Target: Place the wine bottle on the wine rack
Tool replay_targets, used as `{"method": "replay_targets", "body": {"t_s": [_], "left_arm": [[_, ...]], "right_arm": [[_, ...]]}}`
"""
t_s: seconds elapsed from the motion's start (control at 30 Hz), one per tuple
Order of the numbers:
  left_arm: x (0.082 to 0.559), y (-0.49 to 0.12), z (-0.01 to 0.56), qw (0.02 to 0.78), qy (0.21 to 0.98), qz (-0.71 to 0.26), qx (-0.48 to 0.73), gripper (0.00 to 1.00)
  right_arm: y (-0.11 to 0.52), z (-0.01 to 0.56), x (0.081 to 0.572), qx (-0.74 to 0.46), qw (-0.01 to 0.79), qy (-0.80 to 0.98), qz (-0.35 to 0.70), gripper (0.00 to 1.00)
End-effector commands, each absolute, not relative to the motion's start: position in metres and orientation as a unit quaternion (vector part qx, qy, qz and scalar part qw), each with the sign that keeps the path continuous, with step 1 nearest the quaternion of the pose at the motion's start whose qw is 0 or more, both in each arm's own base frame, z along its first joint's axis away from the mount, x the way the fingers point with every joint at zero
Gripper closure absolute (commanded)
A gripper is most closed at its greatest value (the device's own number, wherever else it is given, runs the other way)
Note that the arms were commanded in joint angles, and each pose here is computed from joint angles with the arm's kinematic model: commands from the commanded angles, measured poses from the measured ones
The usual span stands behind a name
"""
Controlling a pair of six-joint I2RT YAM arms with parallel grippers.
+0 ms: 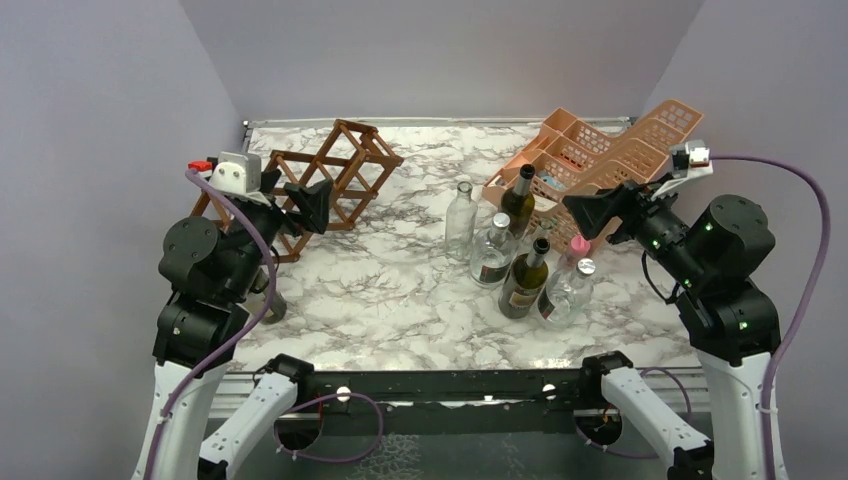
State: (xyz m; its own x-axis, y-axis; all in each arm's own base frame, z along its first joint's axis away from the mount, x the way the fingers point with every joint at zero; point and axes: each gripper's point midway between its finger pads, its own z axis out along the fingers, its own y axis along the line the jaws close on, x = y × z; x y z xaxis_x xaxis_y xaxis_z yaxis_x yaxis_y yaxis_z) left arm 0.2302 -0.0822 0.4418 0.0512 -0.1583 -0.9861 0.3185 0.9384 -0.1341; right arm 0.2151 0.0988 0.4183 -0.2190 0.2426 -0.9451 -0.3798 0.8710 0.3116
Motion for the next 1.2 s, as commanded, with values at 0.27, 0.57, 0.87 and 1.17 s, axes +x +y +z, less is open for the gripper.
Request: {"method": "replay_targets", "body": {"t_s": [0.27,0.57,0.87,1.17], "left_arm": [[0.205,-0.139,0.448,0.717,0.597,-0.310,0.181,0.01],[0.199,-0.148,0.453,0.721,0.574,-0.331,0.203,0.01],[0.204,-0.150,0.446,0.716,0.578,-0.336,0.202,0.01],[0.205,-0.151,0.438,0.712,0.584,-0.329,0.211,0.01]], "right_arm": [[0.150,0.425,0.211,-0.201,0.607,0.686,0.348,0.13],[0.177,0.424,0.249,-0.235,0.550,0.692,0.405,0.23],[0.235,0.388,0.315,-0.188,0.544,0.774,0.264,0.28],[0.256,0.326,0.342,-0.176,0.517,0.827,0.135,0.29]]}}
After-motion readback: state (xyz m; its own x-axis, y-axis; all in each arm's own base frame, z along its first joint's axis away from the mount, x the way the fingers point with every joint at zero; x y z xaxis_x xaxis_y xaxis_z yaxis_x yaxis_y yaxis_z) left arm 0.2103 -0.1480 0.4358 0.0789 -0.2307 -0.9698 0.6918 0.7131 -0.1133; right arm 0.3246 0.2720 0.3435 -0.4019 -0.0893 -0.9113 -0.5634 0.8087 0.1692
